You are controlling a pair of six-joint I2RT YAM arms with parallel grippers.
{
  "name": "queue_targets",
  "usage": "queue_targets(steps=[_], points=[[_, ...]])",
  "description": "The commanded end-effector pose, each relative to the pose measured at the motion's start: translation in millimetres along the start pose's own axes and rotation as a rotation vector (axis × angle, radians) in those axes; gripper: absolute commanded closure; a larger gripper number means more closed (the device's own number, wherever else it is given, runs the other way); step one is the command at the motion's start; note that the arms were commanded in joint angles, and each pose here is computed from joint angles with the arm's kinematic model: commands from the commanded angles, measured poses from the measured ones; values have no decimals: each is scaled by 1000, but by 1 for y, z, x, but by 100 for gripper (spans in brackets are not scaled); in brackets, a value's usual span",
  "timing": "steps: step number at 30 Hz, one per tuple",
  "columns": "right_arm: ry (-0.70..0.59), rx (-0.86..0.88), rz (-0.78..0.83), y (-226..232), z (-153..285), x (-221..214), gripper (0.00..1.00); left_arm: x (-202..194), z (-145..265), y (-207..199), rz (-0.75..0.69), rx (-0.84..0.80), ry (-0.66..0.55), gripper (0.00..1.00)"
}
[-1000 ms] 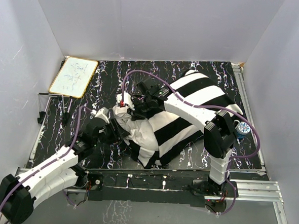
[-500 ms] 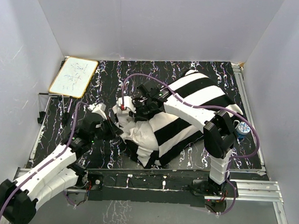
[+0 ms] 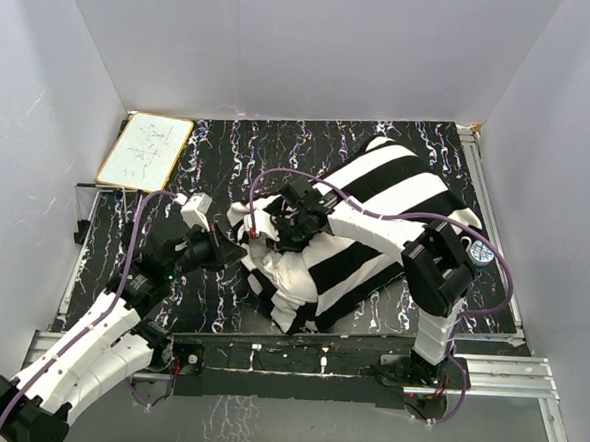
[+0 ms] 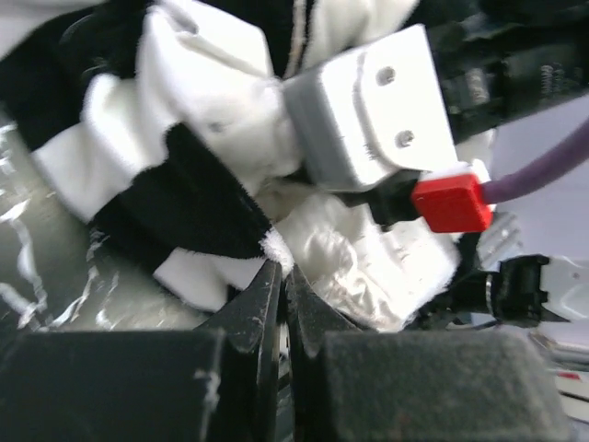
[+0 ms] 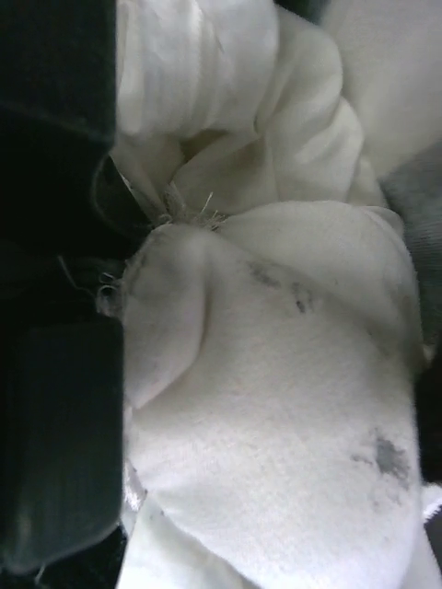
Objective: Put the pillow into the pillowcase
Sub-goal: Stuff the pillow into the pillowcase.
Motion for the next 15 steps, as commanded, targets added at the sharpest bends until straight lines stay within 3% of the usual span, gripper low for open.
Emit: queue_targets(steps=[1,5,7,11,15], points=[[226,369,-265,85,-21,-58,91,56,17,-83,-32,-450,-242,100],[148,400,-315,87,-23,-54,87,101,59,-75,37,-327,-553,100],[76,458,-341,91,-19,-43,81,109,65,-70,94,-326,-635,100],[-192,625,-290,96,8,9,56,71,6,-55,203,-377,-442,100],[-373,494,-199,52,60,47,37,17,-40,-16,319,-383,-314,100]])
Point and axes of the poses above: each gripper's point midway between its finger pads, its own z axis back along the fingers, its own y axis along the line the jaws close on, x = y × z, the point moved 3 cm from there along z, back along the fingers, and after that the axes turned 3 degrees about z, right-handed, at the moved point
